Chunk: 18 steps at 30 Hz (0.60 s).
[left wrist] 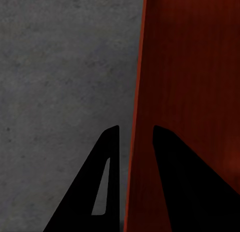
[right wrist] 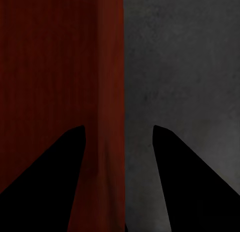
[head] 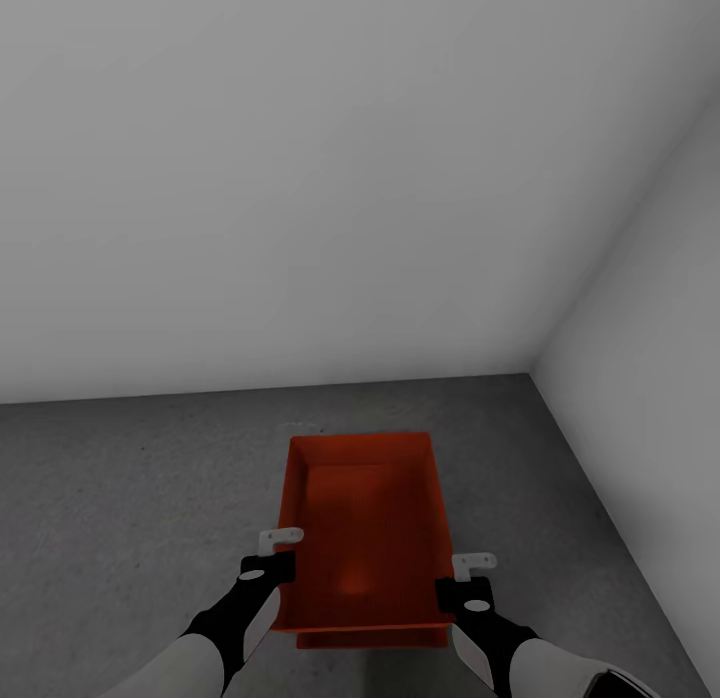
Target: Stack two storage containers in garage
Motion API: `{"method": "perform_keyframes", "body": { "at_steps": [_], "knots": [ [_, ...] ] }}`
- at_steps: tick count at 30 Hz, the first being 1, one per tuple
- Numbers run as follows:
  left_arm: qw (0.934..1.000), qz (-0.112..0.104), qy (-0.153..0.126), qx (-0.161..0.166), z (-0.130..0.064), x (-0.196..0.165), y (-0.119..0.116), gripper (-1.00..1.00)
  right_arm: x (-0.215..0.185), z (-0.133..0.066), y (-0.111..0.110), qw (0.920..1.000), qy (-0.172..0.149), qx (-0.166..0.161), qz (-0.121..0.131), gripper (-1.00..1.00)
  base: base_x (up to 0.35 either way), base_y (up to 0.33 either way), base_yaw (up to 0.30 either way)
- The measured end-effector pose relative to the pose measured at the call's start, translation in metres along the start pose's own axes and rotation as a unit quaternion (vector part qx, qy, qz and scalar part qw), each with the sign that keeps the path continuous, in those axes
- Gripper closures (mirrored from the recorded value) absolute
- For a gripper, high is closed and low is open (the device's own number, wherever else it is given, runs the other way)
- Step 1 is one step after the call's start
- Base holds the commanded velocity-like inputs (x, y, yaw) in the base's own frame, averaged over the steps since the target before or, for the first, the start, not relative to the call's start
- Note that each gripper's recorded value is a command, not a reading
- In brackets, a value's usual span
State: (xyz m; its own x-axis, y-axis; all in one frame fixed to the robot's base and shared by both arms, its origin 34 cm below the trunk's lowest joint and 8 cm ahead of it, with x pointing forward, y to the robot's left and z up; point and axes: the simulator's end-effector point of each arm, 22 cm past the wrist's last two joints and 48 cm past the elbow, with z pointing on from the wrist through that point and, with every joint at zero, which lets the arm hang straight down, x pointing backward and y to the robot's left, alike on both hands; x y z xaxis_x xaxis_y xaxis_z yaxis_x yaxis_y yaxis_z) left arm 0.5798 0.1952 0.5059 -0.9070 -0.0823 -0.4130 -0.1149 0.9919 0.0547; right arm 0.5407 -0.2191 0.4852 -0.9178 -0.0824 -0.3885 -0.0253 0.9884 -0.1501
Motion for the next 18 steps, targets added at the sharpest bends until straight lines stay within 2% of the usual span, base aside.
{"method": "perform_keyframes", "body": {
  "at_steps": [7,18],
  "knots": [
    [1.0,0.0,0.0,0.0,0.0,0.0,0.0,1.0,0.0,0.0,0.0,1.0,0.0,0.0,0.0,1.0,0.0,0.0,0.0],
    [1.0,0.0,0.0,0.0,0.016,0.007,-0.001,1.0,0.006,0.016,0.002,1.0,0.0,0.0,0.0,1.0,0.0,0.0,0.0]
  ]
}}
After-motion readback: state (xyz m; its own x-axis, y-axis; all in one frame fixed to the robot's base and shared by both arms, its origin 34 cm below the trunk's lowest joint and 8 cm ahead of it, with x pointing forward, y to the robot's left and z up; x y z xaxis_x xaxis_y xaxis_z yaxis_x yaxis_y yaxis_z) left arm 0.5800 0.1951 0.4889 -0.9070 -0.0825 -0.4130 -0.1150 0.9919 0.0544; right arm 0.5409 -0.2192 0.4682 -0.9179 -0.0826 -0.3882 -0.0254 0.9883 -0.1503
